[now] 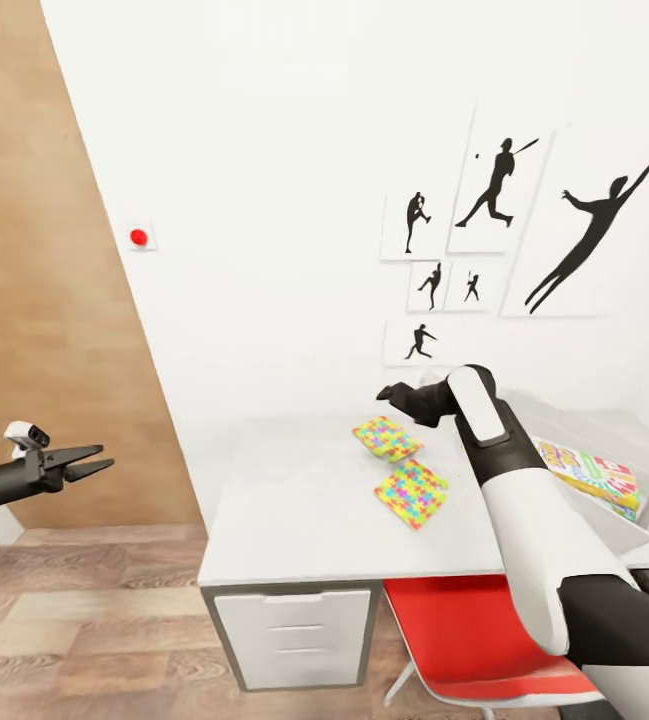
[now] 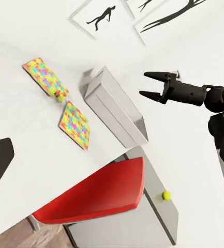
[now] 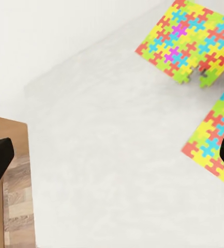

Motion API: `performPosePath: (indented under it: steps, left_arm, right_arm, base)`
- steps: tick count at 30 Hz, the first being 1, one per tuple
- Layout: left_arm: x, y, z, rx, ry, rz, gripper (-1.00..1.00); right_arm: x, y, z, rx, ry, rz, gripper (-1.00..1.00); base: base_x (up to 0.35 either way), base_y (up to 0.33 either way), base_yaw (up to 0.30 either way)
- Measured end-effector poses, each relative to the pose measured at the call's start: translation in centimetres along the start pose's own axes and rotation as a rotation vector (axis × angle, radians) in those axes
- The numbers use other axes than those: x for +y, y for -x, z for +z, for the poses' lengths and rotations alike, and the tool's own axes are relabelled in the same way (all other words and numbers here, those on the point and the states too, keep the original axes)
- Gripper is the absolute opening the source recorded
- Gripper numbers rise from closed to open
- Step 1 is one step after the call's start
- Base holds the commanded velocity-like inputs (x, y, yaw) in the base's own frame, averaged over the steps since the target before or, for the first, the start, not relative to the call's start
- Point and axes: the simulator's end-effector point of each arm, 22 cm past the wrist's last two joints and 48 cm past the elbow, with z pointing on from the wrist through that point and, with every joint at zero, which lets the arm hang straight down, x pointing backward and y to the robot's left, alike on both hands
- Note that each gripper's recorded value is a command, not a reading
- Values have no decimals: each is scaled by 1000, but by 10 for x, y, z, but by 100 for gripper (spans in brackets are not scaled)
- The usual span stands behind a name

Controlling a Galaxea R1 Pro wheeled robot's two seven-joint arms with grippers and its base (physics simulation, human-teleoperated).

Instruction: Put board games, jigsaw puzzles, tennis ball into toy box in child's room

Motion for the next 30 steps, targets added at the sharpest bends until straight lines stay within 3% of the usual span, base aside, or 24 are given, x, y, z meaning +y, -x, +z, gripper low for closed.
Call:
performPosePath:
  steps: [12,30]
  left_arm:
    - [3,0,-3,-11,3,-13,100]
    - [3,0,-2,-11,3,-6,100]
  right_arm:
    - [-3,-1,1,3,-3,2,100]
    - [-4,-5,3,10,-8,3,100]
  base:
    - [131,66,-250]
    - [62,53,-17]
